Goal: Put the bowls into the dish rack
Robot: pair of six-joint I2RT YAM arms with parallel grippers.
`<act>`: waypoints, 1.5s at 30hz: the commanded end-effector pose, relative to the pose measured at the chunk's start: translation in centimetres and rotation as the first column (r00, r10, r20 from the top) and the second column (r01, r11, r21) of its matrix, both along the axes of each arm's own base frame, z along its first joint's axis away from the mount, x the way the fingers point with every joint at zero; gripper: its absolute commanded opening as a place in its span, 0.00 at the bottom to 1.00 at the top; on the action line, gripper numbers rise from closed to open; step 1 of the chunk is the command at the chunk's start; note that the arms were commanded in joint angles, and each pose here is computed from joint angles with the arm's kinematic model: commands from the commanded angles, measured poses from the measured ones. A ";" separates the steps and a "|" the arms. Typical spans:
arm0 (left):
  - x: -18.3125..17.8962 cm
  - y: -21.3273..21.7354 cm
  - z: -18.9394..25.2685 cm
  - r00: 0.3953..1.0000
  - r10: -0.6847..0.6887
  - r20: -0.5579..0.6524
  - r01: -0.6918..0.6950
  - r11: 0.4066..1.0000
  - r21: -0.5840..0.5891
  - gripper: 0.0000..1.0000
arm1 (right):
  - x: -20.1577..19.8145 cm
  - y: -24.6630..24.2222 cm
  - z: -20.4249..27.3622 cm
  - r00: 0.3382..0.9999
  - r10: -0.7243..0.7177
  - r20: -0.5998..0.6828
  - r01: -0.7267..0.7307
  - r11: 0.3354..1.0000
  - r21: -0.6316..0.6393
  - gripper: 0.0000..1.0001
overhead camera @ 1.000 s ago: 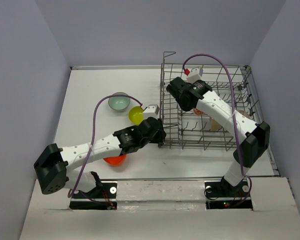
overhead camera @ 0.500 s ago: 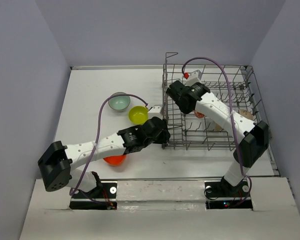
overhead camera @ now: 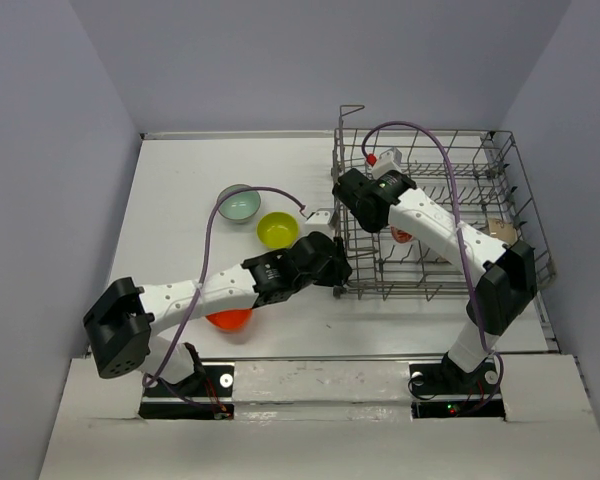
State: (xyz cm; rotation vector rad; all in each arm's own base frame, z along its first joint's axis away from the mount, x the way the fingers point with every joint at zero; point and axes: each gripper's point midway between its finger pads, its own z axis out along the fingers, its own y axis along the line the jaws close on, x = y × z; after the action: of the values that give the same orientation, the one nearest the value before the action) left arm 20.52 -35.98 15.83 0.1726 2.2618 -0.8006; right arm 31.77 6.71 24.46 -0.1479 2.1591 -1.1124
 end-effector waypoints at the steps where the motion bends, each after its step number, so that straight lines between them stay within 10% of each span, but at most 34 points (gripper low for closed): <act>1: -1.9 -2.4 8.1 0.984 -0.106 0.144 0.138 0.963 -0.231 0.48 | -0.1 -0.5 1.5 0.998 -0.008 0.057 0.010 1.000 -0.021 0.09; 11: -2.2 -0.6 9.6 0.980 -0.088 0.176 0.130 0.962 -0.241 0.65 | 0.1 -0.5 1.3 0.999 -0.009 0.053 0.011 0.999 -0.043 0.09; 45: -3.4 6.5 17.0 0.955 0.030 0.296 0.071 0.943 -0.325 0.66 | 0.8 -0.9 -1.3 1.000 -0.016 -0.021 0.013 0.991 -0.132 0.14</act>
State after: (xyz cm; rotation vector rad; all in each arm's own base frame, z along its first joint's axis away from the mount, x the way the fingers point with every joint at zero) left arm 17.06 -30.49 31.10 0.1660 1.8713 -1.0829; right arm 31.78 6.11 21.91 -0.2415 2.1766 -1.2324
